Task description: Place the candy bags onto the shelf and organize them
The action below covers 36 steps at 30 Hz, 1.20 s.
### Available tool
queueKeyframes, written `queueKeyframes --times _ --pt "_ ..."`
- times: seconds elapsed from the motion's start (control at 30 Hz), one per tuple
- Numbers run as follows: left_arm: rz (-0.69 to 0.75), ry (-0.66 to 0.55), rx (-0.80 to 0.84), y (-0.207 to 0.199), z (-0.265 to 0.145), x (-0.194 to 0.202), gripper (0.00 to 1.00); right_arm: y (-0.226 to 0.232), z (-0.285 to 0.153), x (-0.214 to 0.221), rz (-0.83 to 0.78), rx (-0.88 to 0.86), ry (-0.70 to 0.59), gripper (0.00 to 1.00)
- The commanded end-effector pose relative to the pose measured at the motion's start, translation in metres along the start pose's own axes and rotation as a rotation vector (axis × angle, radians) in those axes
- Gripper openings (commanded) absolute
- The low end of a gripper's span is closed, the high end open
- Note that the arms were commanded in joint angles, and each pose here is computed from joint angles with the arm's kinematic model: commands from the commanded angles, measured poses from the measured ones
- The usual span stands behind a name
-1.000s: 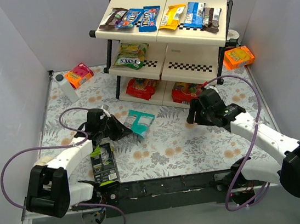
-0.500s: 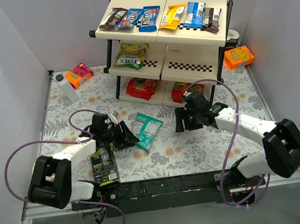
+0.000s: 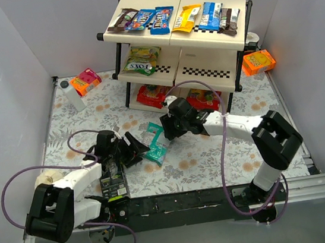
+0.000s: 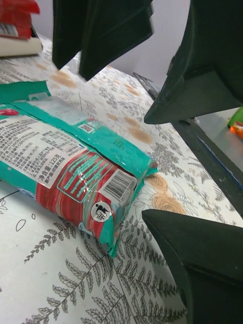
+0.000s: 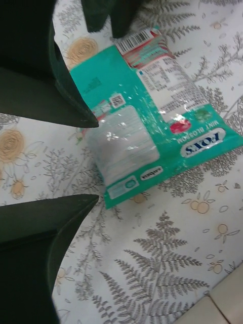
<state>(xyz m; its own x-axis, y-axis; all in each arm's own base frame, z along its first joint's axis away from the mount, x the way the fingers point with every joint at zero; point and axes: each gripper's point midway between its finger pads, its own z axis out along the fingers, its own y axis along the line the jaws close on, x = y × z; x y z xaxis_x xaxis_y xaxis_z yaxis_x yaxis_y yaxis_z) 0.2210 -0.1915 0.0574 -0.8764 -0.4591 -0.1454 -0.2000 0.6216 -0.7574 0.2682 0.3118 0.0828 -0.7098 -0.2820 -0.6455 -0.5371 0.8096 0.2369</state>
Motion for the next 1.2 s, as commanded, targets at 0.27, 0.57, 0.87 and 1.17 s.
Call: queueKeyframes --times 0.27,0.57,0.87,1.17 --pt "-0.300 -0.118 -0.019 -0.001 0.004 0.002 0.55 -0.014 0.057 -0.006 0.084 0.126 0.070 0.50" --pt "-0.362 -0.188 -0.079 0.015 0.015 -0.006 0.50 -0.008 0.045 0.027 0.256 0.137 0.215 0.50" --pt "-0.287 -0.151 -0.137 0.018 0.036 -0.006 0.48 -0.005 0.039 0.044 0.303 0.128 0.270 0.47" --pt "-0.223 -0.154 -0.219 0.021 0.036 -0.005 0.57 -0.007 0.036 0.041 0.306 0.143 0.261 0.47"
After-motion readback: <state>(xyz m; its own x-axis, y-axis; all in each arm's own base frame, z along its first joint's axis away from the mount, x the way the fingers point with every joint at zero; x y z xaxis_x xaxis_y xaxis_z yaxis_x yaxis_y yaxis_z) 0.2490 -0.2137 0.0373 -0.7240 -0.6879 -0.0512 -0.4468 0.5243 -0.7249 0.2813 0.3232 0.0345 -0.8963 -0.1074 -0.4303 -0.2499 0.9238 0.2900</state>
